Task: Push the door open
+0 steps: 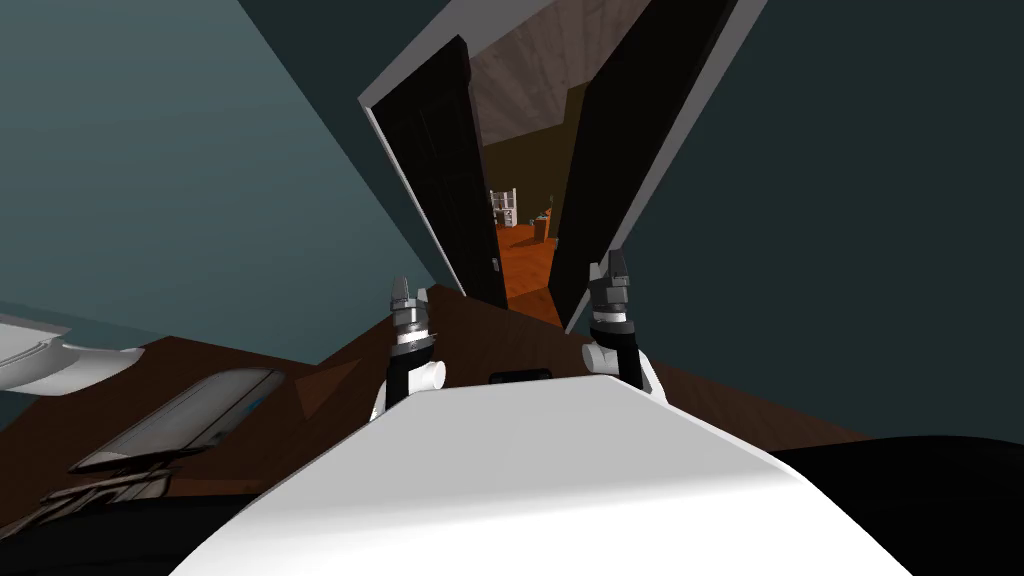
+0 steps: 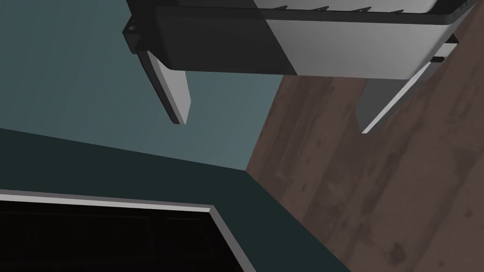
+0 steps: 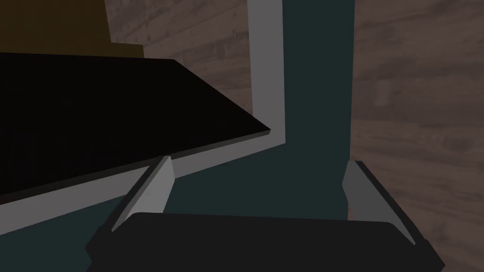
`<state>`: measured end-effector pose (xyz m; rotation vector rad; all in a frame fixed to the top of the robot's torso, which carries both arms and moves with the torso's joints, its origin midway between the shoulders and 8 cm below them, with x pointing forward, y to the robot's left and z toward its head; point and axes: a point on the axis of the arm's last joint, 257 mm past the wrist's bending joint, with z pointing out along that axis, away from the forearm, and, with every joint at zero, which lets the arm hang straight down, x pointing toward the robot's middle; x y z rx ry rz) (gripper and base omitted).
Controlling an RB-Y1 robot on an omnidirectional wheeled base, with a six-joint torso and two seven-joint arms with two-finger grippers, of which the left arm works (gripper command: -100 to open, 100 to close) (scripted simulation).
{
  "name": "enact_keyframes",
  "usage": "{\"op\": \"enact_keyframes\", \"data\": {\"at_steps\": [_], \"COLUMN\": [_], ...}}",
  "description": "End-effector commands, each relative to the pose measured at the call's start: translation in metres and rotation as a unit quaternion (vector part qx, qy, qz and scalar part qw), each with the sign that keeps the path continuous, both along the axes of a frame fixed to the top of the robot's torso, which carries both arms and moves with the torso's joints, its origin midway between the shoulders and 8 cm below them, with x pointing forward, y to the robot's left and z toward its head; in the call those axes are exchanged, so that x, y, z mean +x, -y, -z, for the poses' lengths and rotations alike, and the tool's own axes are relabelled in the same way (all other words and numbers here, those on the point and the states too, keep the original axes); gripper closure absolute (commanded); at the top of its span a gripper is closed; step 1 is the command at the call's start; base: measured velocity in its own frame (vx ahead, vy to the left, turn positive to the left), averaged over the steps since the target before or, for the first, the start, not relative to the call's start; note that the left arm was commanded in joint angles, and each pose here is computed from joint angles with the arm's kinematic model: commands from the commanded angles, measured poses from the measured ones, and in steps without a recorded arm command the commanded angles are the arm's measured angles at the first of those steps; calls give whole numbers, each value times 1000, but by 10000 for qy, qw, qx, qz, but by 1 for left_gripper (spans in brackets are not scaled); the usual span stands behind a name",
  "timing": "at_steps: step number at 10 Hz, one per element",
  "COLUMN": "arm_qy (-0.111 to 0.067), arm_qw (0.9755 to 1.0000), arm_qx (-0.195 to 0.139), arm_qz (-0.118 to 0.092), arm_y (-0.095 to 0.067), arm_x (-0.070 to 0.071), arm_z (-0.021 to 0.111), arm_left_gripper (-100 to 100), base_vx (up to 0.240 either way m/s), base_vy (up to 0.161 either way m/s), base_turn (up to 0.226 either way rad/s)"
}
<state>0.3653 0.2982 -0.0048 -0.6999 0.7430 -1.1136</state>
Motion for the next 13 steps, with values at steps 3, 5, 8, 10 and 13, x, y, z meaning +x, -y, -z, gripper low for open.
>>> {"op": "enact_keyframes", "data": {"at_steps": [3, 5, 8, 10, 13], "arm_qy": [-124, -210, -313, -399, -532], "arm_qw": [9998, 9994, 9988, 9980, 9966], "arm_qx": [-36, -65, -98, -128, -170], "arm_qz": [152, 254, 372, 467, 612], "arm_y": [7, 12, 18, 23, 31], "arm_x": [13, 21, 31, 38, 49], "arm_z": [19, 32, 47, 60, 80], "arm_left_gripper": [-100, -100, -100, -100, -100], "base_vx": [103, 129, 78, 81, 98], "base_vy": [32, 27, 26, 38, 21], "base_turn": [-13, -13, -11, -14, -13]}}
